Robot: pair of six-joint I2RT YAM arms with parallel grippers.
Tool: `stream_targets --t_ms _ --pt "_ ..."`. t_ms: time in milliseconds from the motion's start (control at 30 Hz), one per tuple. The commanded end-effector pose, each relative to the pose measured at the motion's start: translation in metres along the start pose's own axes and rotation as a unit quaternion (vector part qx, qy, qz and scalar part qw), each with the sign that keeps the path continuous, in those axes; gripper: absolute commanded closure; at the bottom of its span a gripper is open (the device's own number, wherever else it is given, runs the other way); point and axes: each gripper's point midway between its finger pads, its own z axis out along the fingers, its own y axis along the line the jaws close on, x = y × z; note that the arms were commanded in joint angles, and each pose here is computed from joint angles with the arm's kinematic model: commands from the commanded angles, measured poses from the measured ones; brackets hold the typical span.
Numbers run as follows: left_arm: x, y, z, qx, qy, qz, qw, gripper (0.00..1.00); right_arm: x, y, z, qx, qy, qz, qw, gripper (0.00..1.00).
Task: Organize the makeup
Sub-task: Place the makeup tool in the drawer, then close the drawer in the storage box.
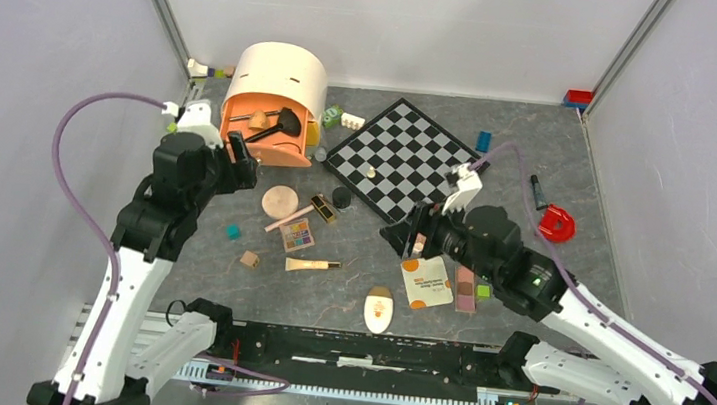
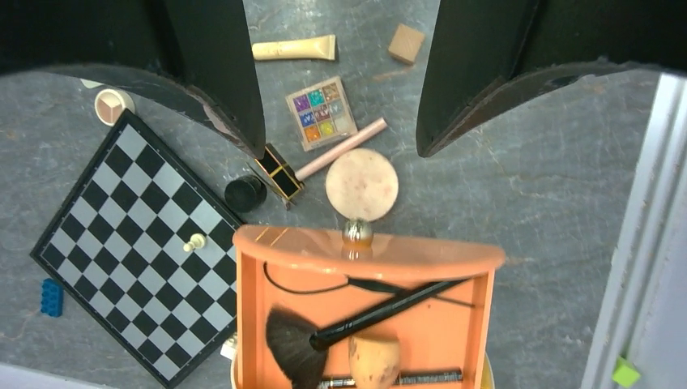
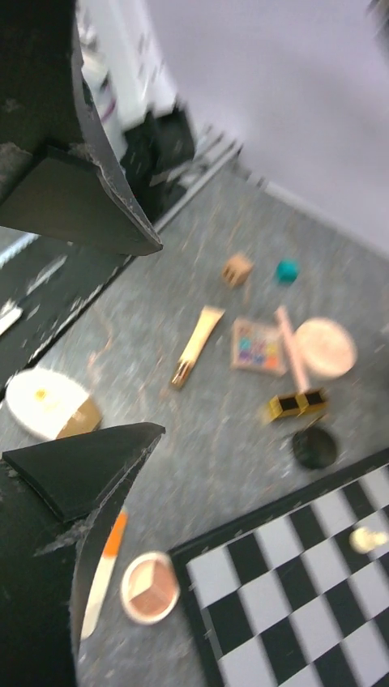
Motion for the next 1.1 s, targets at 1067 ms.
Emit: stream_targets --t_ms 1067 --pt "0.057 0.018 -0.024 -0.015 0.005 -0.090 0.996 0.10 -0.153 0.133 -0.053 -0.188 -0.079 0.198 0.959 0.02"
